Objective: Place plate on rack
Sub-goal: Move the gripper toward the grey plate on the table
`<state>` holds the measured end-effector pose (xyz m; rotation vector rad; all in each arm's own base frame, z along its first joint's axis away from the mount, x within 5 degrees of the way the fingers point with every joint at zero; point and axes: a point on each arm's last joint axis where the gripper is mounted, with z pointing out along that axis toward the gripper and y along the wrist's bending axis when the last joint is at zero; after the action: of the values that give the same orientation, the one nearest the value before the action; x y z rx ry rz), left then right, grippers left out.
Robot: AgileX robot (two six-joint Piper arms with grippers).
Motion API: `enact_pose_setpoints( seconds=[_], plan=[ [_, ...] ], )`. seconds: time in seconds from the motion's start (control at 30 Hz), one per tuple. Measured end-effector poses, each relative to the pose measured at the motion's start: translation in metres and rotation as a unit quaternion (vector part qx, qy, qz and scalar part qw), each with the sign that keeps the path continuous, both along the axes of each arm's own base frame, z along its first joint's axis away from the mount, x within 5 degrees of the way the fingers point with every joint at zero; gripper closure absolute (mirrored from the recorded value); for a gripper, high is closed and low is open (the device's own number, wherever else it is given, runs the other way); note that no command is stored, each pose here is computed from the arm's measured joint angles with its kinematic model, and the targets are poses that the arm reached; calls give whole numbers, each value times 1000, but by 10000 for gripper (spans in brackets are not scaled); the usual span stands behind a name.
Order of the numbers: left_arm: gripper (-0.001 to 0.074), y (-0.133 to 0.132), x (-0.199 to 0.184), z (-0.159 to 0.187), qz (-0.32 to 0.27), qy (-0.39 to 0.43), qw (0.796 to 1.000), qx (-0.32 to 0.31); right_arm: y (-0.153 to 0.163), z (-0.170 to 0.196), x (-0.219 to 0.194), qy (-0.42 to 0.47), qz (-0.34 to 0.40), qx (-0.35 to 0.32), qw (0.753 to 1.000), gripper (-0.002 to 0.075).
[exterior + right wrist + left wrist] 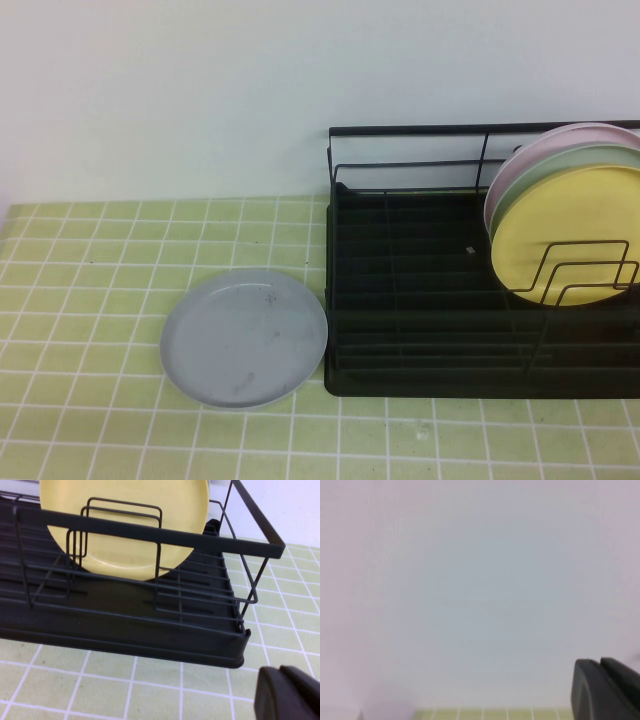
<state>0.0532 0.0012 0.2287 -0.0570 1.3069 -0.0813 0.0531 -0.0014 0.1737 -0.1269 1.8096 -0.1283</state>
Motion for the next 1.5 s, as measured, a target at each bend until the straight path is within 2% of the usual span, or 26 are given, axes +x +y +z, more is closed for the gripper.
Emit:
enact_pose_setpoints(
  seconds=[0.3, 0.63, 0.8, 0.9, 1.0, 1.1, 1.23, 1.37, 1.5],
  plan=[
    [737, 4, -6, 16, 21, -91, 996, -7, 0, 0, 0, 0, 0, 0, 1000, 729],
    [737, 4, -6, 16, 21, -92, 995, -8, 0, 0, 0, 0, 0, 0, 1000, 729],
    [737, 4, -6, 16, 21, -92, 995, -8, -3, 2, 0, -9, 0, -67, 998, 729],
    [737, 4, -6, 16, 22, -96, 995, -8, -2, 11, 2, -58, 3, -68, 996, 729],
    [737, 5, -7, 18, 25, -108, 994, -9, 1, 27, 3, -149, 9, -69, 986, 729],
    [737, 5, -8, 20, 27, -120, 992, -10, 3, 47, -1, -259, 16, -70, 963, 729],
    [737, 6, -11, 24, 26, -147, 988, -28, 6, 69, -11, -385, 25, -70, 920, 729],
    [737, 6, -9, 21, 2, -127, 989, -81, 7, 77, -16, -430, 28, -68, 900, 729],
    [737, 5, -7, 18, -4, -108, 990, -90, 8, 77, -16, -433, 28, -68, 898, 729]
  ],
)
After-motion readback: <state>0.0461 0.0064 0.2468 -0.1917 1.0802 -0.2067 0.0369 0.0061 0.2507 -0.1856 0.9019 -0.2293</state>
